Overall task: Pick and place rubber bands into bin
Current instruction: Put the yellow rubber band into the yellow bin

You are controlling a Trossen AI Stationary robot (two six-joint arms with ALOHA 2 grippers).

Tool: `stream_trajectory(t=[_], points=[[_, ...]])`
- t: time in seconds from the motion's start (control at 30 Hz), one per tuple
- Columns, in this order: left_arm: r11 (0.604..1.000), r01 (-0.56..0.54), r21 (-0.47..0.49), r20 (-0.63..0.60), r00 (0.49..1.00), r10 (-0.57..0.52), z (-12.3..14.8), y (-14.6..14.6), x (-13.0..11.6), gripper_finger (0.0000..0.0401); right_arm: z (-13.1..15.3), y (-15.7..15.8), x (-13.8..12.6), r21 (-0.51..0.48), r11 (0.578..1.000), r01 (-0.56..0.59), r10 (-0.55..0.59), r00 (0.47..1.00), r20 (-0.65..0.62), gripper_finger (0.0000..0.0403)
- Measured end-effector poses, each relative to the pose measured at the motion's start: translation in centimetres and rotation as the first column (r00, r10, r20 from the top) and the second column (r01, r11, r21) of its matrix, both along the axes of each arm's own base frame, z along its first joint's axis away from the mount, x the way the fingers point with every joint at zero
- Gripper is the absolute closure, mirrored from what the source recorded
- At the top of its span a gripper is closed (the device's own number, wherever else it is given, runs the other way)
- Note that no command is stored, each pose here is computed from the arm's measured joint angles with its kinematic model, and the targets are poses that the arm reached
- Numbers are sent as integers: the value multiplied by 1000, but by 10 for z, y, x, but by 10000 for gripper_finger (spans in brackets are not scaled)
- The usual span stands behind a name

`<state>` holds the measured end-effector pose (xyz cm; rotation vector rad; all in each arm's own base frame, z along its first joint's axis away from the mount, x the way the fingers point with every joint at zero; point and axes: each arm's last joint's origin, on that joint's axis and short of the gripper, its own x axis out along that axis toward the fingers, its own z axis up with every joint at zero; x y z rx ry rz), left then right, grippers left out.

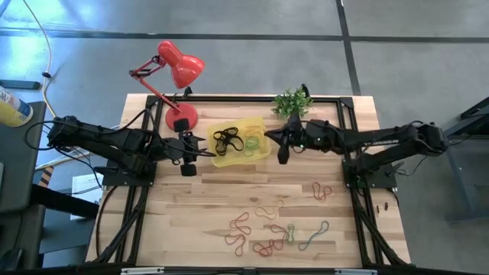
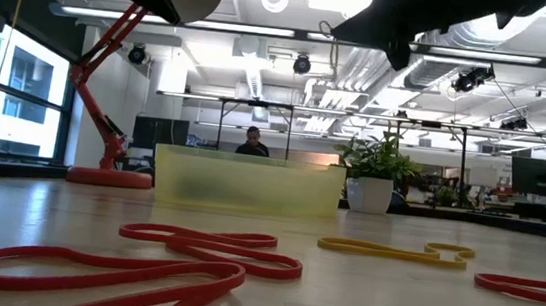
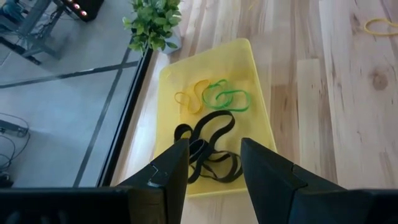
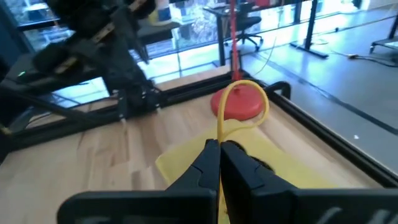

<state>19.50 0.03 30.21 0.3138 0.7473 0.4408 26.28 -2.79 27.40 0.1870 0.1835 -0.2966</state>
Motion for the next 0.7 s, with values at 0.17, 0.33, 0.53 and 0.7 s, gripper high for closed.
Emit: stream_trajectory(t=[0.17,0.33,0.53,0.7], points=[[1000,-1,-2,7,1000,1,0,0,0,265,-10,-11,9,8,1000,7,-7,1000,-13,403],[1000,-3,-4,11,1000,3,1,0,1,265,-27,-27,22,21,999,34,-33,999,-31,403],[1000,-6,-8,17,1000,6,1,0,1,265,-45,-53,40,84,993,80,-76,995,-60,403],[1000,-6,-8,17,1000,6,1,0,1,265,-51,-76,65,105,991,84,-73,991,-108,403]])
